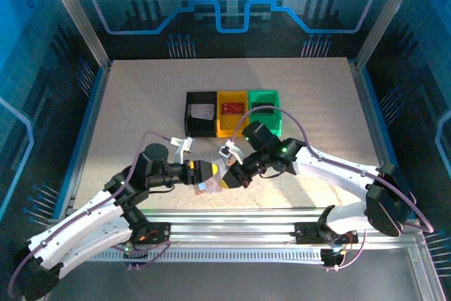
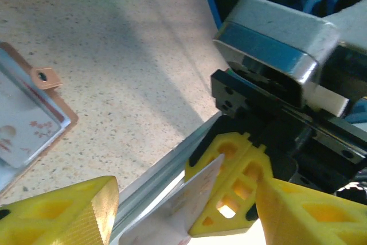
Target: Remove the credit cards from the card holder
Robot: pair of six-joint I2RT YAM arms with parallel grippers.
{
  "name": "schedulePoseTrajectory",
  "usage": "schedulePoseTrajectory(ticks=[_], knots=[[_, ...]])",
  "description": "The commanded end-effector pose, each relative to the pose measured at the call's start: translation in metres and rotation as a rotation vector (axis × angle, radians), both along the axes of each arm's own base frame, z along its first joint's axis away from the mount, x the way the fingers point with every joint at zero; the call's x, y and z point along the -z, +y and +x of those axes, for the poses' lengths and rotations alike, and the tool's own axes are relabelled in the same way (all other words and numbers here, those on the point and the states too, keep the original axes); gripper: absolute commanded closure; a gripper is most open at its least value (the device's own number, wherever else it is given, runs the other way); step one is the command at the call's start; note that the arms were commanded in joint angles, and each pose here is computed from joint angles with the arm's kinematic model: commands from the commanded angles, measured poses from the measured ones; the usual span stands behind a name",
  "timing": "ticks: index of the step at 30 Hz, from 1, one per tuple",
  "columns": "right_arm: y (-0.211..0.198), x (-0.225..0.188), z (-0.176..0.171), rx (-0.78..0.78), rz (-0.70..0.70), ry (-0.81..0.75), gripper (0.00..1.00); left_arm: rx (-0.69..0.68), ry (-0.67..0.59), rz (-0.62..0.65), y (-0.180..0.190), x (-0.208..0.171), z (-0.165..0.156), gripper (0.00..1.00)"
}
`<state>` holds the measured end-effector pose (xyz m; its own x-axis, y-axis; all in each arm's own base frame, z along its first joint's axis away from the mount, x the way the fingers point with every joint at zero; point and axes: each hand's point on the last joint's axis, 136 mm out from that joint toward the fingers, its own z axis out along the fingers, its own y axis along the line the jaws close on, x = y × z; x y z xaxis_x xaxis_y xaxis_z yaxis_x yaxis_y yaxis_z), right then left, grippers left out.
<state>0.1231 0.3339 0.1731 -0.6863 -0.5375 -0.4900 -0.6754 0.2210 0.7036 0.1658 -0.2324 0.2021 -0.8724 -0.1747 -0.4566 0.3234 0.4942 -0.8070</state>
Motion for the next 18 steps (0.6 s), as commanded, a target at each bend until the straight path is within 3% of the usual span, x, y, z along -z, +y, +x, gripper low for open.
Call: schedulePoseTrajectory(ticks=[1, 18], knots=[[0.0018, -0.0068, -0.0119, -0.053, 0.047, -0.001, 1.0, 0.064, -0.046, -0.048, -0.007, -0.0156, -0.0049, 0.37], [0.0041, -0.0149, -0.0148, -0.071, 0.084, 0.016, 1.0, 0.098, -0.061, -0.04, -0.0068, -0.0212, -0.0105, 0.73]])
